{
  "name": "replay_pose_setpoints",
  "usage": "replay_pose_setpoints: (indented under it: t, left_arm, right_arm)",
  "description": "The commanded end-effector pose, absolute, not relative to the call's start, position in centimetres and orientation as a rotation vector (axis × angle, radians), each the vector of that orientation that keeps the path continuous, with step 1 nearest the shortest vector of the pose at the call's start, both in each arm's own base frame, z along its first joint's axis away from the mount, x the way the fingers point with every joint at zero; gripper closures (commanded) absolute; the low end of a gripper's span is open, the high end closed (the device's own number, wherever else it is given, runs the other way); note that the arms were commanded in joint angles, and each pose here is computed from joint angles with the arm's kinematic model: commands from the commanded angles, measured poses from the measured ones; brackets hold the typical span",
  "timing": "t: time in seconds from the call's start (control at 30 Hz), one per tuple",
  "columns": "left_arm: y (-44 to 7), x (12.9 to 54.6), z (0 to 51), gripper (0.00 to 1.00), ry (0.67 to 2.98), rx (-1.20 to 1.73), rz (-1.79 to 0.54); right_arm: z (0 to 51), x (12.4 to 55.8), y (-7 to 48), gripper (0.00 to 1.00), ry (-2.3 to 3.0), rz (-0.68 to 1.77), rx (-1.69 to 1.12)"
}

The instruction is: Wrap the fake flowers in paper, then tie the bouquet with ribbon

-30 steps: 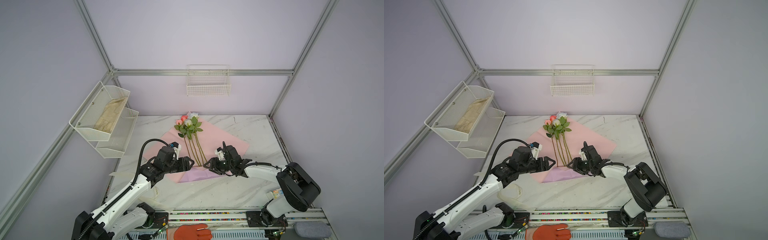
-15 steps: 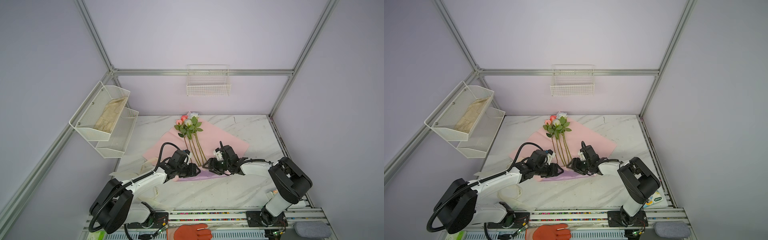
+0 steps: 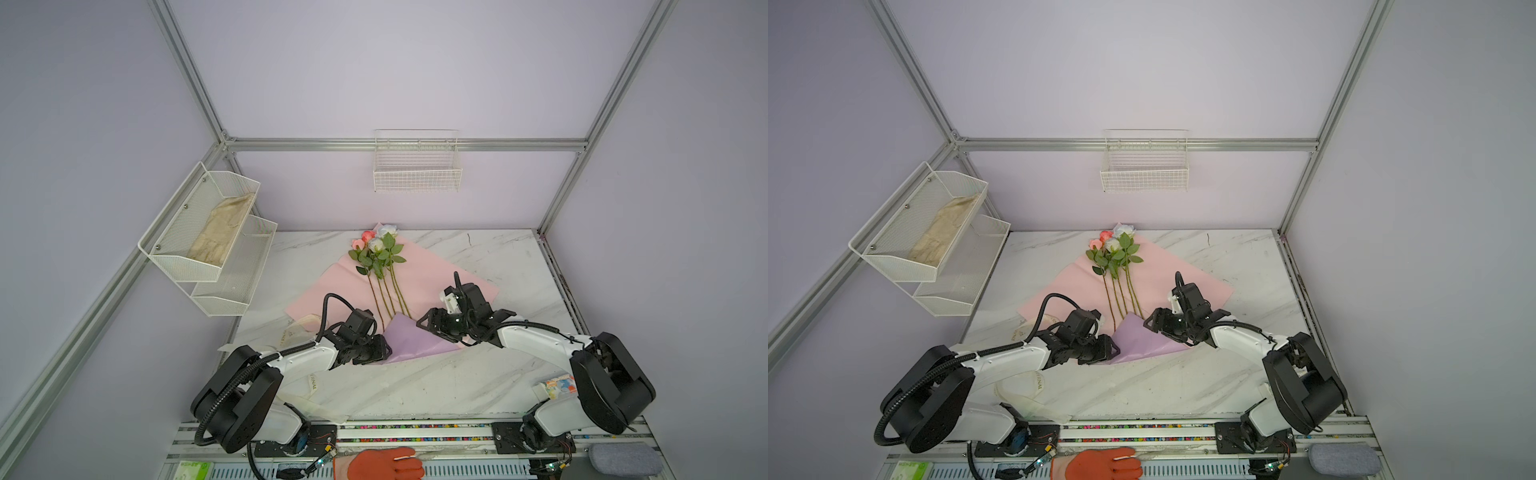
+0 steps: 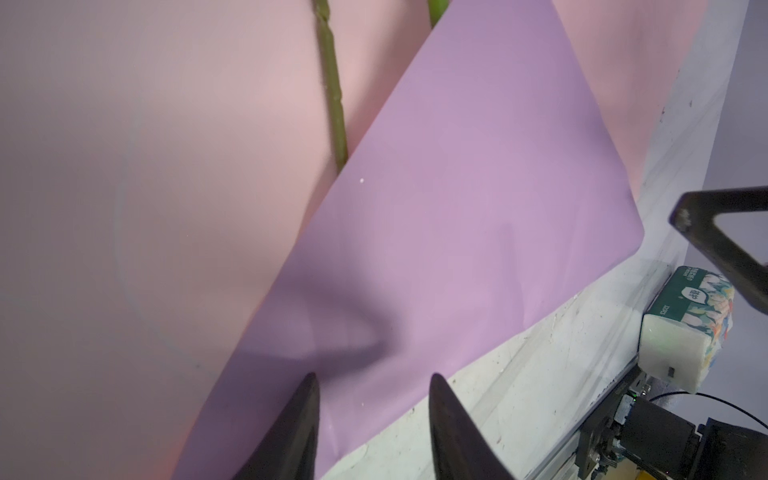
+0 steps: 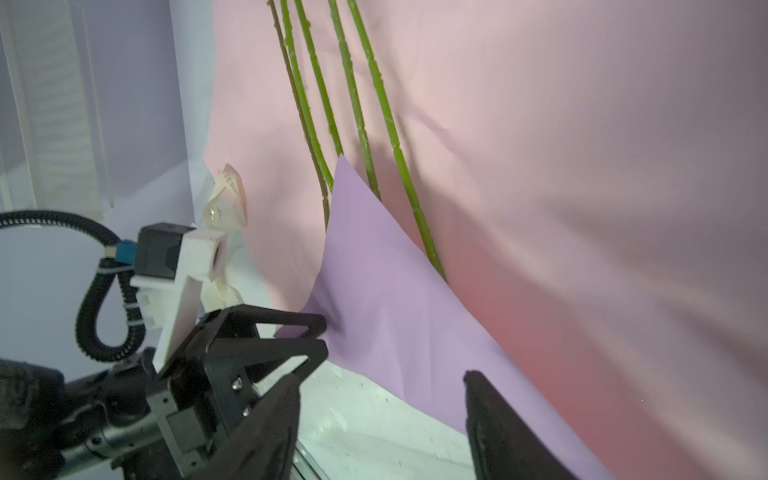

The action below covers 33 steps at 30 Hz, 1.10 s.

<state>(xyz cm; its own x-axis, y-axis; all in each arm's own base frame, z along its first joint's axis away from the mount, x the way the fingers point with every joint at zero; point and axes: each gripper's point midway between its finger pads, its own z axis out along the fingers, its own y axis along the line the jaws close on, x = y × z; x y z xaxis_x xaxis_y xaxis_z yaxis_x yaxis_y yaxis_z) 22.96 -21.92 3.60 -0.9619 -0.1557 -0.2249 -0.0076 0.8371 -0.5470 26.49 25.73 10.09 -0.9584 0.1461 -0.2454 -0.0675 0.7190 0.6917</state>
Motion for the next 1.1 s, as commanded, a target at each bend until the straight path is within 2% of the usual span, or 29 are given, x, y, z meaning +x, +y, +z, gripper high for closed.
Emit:
replay_pose_setpoints:
  t: [0.0,0.1,0.2,0.63,0.87,0.93,1.07]
  left_arm:
    - [-20.9,21.8,3.6,0.57,2.766,-0.129,-0.799]
    - [-20.4,21.3,3.7,0.57,2.766,-0.111,-0.783]
    - [-19.7,20.8,3.3,0.57,2.795,-0.107,-0.731]
    - [-17.8,20.5,1.4,0.6,2.872,-0.134,-0.551]
    - [-17.2,19.7,0.5,0.61,2.9,-0.141,-0.52]
    - [-17.1,19.5,0.4,0.62,2.902,-0.142,-0.519]
    - [-17.1,19.5,0.5,0.63,2.895,-0.129,-0.523]
  right_arm:
    - [8.4,23.9,23.8,0.64,2.762,0.93,-0.035]
    - [7.1,23.0,23.1,0.83,2.809,0.867,-0.057]
    - [6.0,22.8,22.9,0.93,2.843,0.831,-0.052]
    - [2.6,23.4,20.7,0.91,2.925,0.554,-0.038]
    - [1.2,23.5,17.1,0.92,2.948,0.256,0.023]
    - [1.3,23.5,17.1,0.92,2.947,0.259,0.027]
    - [4.3,24.5,19.9,0.89,2.87,0.46,-0.008]
